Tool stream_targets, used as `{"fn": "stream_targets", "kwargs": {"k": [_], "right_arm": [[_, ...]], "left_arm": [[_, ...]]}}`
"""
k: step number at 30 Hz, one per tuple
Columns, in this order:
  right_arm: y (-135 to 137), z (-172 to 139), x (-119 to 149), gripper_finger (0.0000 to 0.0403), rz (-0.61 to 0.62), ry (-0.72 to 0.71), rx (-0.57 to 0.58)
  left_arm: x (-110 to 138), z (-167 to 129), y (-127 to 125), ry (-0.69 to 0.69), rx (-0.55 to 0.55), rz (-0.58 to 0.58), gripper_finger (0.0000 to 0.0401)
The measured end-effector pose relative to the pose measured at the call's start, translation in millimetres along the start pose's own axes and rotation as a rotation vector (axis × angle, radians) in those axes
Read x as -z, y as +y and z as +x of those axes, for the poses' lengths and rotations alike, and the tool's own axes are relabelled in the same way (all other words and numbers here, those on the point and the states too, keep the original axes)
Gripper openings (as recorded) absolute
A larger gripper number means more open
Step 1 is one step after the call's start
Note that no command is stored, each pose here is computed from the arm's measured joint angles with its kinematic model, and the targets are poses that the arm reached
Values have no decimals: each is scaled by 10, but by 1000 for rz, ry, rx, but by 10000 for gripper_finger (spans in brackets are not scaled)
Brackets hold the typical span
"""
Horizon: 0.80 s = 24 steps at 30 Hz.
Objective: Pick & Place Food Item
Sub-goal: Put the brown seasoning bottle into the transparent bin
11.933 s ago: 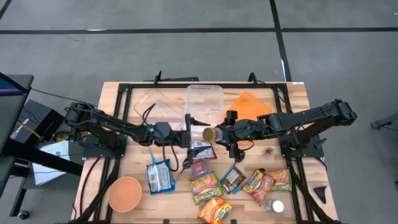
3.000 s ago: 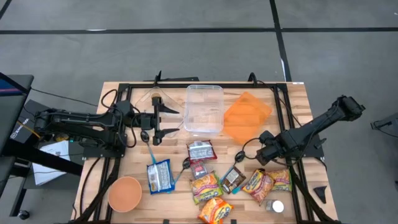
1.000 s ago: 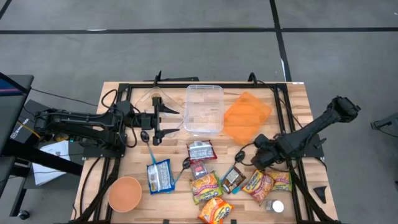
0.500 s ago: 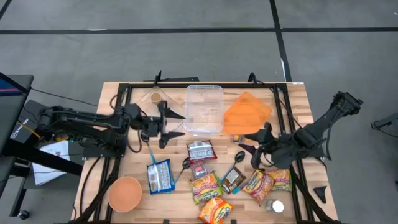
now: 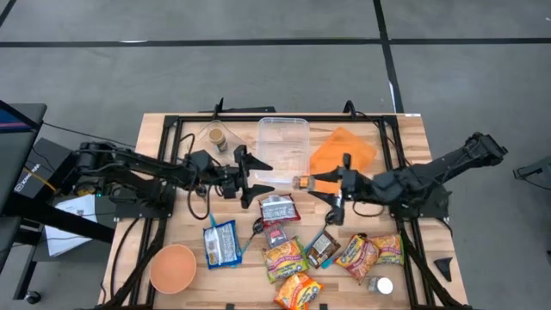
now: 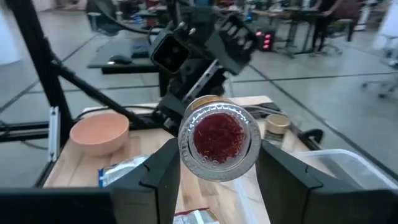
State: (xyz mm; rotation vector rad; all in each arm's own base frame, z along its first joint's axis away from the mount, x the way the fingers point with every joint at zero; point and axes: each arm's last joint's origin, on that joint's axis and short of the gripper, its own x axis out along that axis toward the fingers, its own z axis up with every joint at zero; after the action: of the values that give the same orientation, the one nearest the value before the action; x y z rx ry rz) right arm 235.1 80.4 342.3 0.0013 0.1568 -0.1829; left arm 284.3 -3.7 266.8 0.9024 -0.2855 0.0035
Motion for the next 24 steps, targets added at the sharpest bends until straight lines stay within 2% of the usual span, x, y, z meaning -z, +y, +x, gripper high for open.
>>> {"fn": "stream_targets", "kwargs": {"k": [6,12,19,24], "right_arm": [[-72,292,45,168,-6,-12,-99],[-136,379,35,168,-1,-37,-126],[-132,387,-1,168,-23,-78,-129],[-126,533,48,168,-32,-97,-159]], "left_arm": [[30,138,-38,9,4,-2,347],[-34,143,-51,-19,-1,-5,384],[-151,146,-65,-85,-30,-20,377],[-166,146,-61,-91,-42,-29,363]]}}
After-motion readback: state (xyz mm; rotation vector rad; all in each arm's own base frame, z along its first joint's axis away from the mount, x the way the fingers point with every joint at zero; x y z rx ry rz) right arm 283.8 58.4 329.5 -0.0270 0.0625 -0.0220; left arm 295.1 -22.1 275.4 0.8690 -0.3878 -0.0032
